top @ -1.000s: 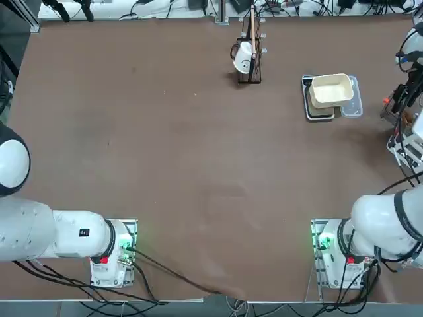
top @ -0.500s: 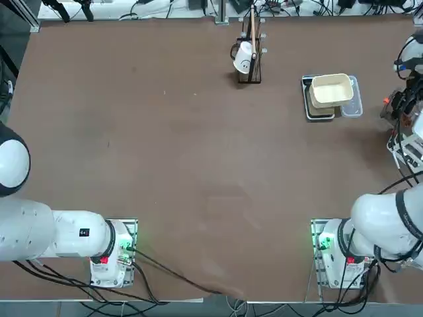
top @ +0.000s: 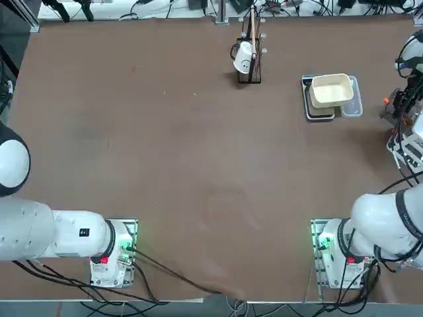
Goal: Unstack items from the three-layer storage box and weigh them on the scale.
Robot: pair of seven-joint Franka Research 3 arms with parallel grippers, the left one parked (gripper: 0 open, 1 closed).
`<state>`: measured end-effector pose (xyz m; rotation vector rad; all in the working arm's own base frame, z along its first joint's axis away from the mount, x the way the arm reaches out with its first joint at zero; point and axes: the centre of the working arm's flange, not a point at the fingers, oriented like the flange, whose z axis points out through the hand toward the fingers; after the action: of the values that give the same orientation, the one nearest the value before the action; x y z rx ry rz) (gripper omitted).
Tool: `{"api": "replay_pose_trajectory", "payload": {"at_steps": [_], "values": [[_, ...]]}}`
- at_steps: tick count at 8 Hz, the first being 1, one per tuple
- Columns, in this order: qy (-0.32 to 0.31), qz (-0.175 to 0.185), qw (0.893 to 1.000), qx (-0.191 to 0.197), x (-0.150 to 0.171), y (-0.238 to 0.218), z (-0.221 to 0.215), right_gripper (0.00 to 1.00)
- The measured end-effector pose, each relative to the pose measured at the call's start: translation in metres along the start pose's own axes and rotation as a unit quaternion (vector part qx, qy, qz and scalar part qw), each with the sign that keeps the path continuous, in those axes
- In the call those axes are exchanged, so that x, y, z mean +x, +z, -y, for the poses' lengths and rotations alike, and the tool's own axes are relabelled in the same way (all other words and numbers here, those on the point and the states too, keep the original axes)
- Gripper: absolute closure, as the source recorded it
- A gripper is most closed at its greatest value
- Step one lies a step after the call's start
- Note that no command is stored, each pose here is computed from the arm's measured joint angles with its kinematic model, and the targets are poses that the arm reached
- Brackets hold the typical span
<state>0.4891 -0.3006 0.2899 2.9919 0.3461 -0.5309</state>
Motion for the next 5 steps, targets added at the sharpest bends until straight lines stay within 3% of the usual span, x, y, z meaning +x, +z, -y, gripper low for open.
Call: {"api": "replay_pose_trajectory", "payload": {"at_steps": [1,5], "values": [[-0.003,-0.001,1.000,-0.002,0.002,-0.008,0.003,0.63],[0.014,-0.061,0.996,0.060,0.020,-0.122,0.037,0.63]]}}
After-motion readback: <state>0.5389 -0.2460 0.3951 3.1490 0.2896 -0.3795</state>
